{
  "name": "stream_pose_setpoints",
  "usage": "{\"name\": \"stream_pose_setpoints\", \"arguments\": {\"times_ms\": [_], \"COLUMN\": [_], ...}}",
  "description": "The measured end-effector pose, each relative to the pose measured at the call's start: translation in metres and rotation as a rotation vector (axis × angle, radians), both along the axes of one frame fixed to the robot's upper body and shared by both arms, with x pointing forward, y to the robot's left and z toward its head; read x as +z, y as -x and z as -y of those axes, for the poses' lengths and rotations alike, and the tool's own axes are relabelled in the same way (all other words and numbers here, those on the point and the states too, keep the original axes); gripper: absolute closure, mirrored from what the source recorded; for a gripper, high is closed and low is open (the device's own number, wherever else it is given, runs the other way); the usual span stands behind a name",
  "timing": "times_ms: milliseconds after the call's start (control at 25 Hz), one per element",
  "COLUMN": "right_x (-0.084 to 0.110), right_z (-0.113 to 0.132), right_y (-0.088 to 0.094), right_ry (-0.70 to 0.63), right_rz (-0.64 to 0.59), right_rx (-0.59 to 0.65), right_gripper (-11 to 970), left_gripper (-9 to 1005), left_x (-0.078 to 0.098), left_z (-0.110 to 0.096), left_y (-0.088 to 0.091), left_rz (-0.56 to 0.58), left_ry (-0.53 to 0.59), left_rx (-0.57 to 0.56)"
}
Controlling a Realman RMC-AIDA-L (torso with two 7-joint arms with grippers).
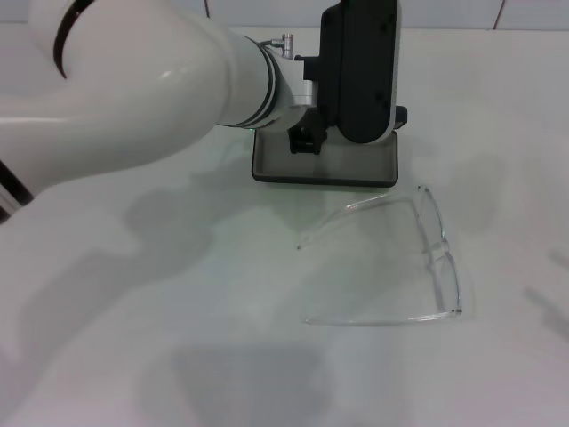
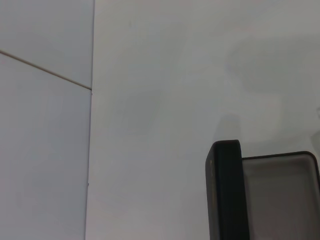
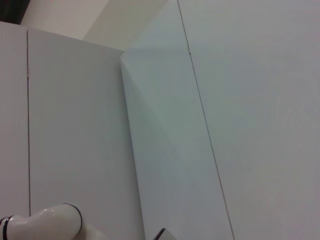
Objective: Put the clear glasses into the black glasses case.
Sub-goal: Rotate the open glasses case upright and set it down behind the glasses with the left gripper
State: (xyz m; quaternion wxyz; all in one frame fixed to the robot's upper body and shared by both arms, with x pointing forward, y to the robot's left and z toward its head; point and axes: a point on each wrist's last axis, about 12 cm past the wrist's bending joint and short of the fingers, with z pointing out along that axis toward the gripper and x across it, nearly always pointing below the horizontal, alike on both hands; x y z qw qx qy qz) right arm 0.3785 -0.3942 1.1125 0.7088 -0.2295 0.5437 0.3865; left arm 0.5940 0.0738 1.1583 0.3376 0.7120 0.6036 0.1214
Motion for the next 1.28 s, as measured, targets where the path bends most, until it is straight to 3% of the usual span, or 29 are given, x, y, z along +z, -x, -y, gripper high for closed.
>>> {"name": "stream_pose_setpoints", "arguments": {"times_ms": [320, 1280], "right_x": [0.000, -0.002], "right_z": [0.000, 0.001], "right_y": [0.000, 0.004], "right_ry": [-0.002, -0.013], "right_rz": [0.001, -0.011], "right_rx": [-0.002, -0.009], "right_gripper": [341, 342], "left_gripper": [718, 667], "left_x": [-0.011, -0.022], "left_z": [0.003, 0.007], "left_y": [-0.003, -0.003], "left_rz": [-0.026, -0.058], "left_ry": [-0.003, 0.028], "left_rx": [-0.003, 0.052]}}
